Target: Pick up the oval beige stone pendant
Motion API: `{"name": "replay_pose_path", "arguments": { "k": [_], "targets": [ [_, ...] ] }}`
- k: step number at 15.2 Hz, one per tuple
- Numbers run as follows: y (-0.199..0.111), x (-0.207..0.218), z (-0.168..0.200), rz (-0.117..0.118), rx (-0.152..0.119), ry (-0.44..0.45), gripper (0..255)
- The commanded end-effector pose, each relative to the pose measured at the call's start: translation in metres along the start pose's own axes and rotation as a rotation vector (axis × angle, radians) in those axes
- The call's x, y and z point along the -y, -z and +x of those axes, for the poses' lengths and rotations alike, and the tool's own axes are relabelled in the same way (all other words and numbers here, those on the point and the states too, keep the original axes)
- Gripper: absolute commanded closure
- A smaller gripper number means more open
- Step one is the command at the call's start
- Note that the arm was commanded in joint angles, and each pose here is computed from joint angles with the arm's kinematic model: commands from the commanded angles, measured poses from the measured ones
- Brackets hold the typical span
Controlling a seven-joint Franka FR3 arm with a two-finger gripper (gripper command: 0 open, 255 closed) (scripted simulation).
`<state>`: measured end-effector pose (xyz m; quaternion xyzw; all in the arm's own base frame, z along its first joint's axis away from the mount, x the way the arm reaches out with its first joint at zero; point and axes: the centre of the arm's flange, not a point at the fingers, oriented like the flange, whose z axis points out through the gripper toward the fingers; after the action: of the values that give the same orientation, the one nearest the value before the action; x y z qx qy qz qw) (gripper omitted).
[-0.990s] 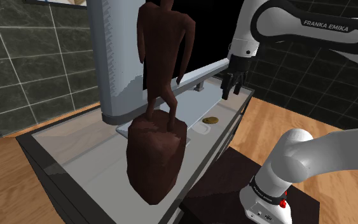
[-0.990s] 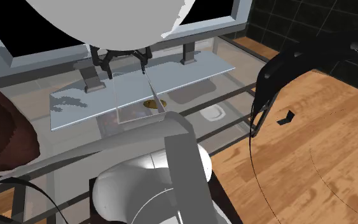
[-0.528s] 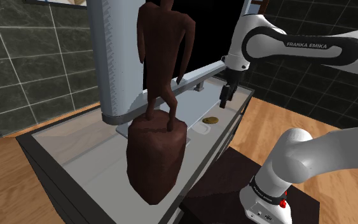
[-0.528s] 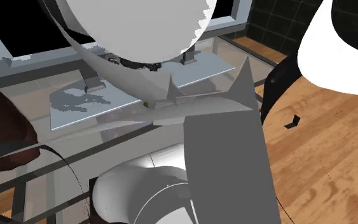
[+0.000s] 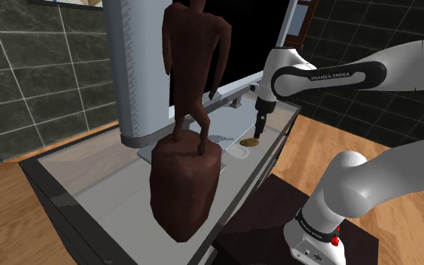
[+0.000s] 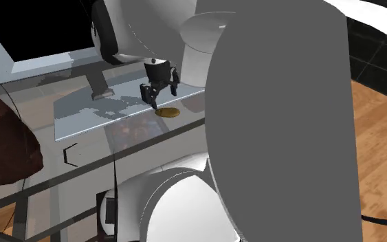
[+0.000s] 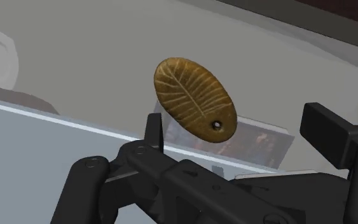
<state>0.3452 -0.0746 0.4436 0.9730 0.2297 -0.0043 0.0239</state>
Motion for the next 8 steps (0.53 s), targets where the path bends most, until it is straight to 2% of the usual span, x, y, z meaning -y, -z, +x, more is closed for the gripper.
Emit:
{"name": "replay_pose_path", "arguments": {
  "k": [1, 2, 8],
  "targets": [
    [-0.021, -0.009, 0.008, -0.014, -0.015, 0.093, 0],
    [-0.028, -0.012, 0.011, -0.018, -0.019, 0.121, 0],
    [-0.06, -0.011, 0.012, -0.018, -0.019, 0.121, 0]
  ]
}}
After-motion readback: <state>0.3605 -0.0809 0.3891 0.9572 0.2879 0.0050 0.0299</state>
